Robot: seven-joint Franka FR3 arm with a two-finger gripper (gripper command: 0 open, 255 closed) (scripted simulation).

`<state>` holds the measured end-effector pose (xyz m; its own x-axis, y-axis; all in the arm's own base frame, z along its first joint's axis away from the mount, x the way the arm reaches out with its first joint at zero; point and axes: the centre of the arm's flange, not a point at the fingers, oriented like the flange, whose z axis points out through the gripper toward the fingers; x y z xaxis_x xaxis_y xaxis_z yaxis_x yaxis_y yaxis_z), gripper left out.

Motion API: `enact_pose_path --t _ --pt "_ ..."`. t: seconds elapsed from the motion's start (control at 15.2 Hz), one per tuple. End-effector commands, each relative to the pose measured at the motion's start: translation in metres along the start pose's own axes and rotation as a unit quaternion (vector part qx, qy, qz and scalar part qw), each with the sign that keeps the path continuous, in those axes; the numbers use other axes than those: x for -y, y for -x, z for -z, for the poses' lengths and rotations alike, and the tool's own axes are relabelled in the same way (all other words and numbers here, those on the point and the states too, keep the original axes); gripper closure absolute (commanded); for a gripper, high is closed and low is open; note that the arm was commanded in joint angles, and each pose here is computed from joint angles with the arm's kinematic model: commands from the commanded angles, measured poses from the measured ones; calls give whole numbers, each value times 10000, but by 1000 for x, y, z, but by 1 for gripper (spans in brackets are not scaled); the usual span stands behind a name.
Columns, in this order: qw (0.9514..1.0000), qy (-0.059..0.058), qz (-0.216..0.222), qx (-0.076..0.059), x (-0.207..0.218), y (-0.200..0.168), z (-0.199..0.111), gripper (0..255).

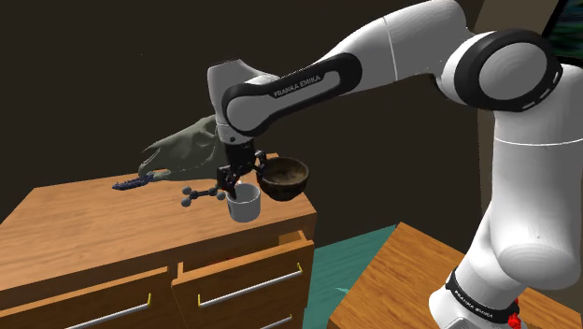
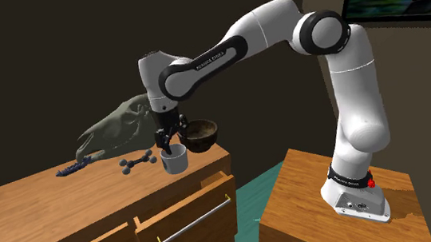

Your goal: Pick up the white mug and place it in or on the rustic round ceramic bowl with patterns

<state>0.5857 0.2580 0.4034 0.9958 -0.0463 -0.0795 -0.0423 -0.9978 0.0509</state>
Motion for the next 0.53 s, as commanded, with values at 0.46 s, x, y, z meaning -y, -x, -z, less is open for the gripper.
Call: enact_pose_path --t 0.46 --pt "10000 28 -29 46 42 -43 -43 0"
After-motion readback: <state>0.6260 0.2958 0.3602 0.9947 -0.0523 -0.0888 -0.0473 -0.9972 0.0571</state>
